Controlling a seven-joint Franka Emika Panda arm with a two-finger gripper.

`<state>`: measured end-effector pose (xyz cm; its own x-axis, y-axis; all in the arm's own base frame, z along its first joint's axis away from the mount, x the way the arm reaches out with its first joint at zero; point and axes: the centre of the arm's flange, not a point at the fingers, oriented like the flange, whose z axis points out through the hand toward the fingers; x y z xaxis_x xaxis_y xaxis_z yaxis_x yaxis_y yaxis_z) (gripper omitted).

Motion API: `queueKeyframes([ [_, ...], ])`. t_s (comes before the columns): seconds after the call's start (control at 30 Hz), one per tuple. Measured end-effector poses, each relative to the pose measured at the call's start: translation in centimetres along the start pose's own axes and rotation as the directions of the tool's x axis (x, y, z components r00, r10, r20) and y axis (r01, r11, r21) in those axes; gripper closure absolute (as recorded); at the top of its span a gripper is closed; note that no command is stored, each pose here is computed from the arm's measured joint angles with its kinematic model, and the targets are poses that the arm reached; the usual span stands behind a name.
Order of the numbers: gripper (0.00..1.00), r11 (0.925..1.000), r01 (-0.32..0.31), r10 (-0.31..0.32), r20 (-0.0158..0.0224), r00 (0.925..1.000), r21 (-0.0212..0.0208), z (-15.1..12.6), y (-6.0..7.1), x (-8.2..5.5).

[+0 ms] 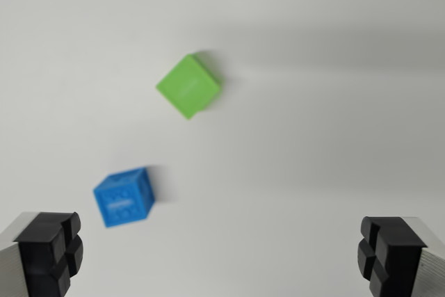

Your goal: Stack cube

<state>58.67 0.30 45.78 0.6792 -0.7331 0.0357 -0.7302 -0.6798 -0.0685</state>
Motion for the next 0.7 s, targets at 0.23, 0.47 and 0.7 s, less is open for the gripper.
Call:
queueKeyframes([
  [0.23, 0.00, 0.9990, 0.044, -0.044, 0.0037, 0.9990, -0.0032, 1.1, -0.2, -0.2],
  [0.47, 0.00, 0.9948, 0.101, -0.101, 0.0087, 0.9948, -0.0065, 2.6, -0.5, -0.3],
  [0.7, 0.00, 0.9850, 0.172, -0.172, 0.0164, 0.9849, -0.0101, 4.4, -0.9, -0.6],
])
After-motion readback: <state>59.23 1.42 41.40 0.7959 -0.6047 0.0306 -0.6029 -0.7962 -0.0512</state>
